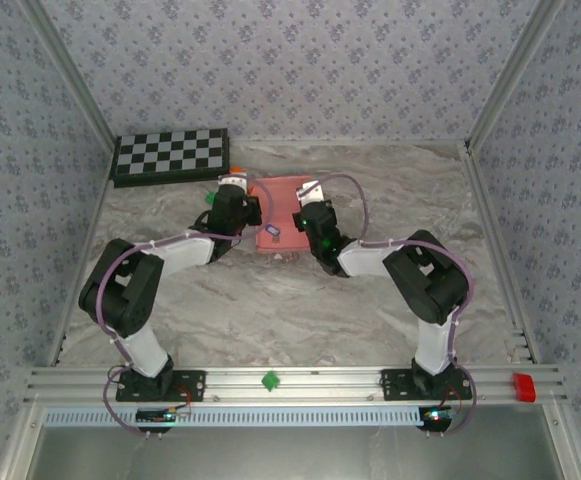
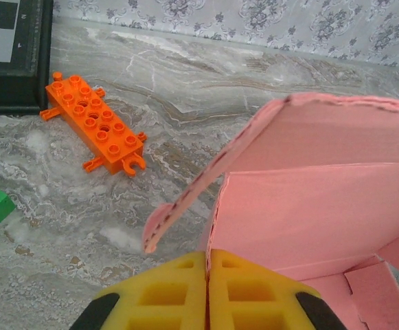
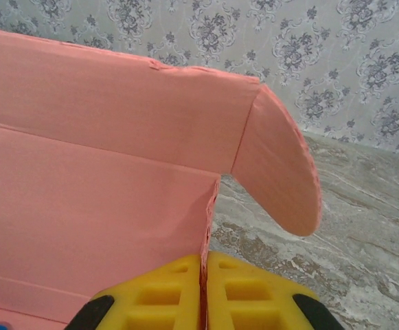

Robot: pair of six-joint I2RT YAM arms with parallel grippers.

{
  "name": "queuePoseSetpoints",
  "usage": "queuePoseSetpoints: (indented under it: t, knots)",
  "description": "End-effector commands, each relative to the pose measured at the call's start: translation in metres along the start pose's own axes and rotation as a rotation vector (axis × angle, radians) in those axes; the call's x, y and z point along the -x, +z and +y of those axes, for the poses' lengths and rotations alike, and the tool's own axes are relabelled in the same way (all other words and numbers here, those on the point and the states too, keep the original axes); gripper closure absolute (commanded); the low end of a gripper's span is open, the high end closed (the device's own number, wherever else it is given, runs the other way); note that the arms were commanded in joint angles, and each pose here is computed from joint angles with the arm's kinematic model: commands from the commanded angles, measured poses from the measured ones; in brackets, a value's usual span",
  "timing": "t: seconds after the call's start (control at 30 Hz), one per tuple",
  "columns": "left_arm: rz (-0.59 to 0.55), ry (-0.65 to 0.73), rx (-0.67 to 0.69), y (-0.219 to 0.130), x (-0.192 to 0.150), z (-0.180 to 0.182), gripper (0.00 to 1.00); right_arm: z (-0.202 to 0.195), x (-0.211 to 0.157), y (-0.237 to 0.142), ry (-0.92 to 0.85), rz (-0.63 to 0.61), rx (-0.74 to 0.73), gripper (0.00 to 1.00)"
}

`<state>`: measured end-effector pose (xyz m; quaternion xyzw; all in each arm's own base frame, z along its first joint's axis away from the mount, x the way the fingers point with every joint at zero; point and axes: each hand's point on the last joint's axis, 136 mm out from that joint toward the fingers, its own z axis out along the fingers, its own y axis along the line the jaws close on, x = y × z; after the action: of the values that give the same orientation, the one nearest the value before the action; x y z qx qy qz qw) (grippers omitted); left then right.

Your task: Fold the paper box

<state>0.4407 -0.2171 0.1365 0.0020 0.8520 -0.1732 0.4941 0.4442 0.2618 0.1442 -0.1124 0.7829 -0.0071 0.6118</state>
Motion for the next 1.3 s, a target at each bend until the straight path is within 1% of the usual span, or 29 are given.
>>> queuePoseSetpoints:
  t: [0.0, 0.2, 0.63, 1.27]
  knots:
    - [-0.057, -0.02, -0.053, -0.012, 0.017, -0.018, 0.91, 0.007, -0.004, -0.004, -0.015, -0.014, -0.002, 0.9]
    - [-0.053, -0.029, -0.049, -0.017, 0.01, -0.014, 0.89, 0.009, -0.01, -0.009, -0.032, -0.007, -0.011, 0.88]
    - [-0.033, -0.05, -0.046, -0.026, -0.003, -0.009, 0.89, 0.01, -0.019, -0.02, -0.061, -0.001, -0.037, 0.88]
    - [0.014, -0.098, -0.095, -0.03, -0.022, -0.016, 0.87, 0.018, -0.029, -0.034, -0.071, 0.013, -0.03, 0.87]
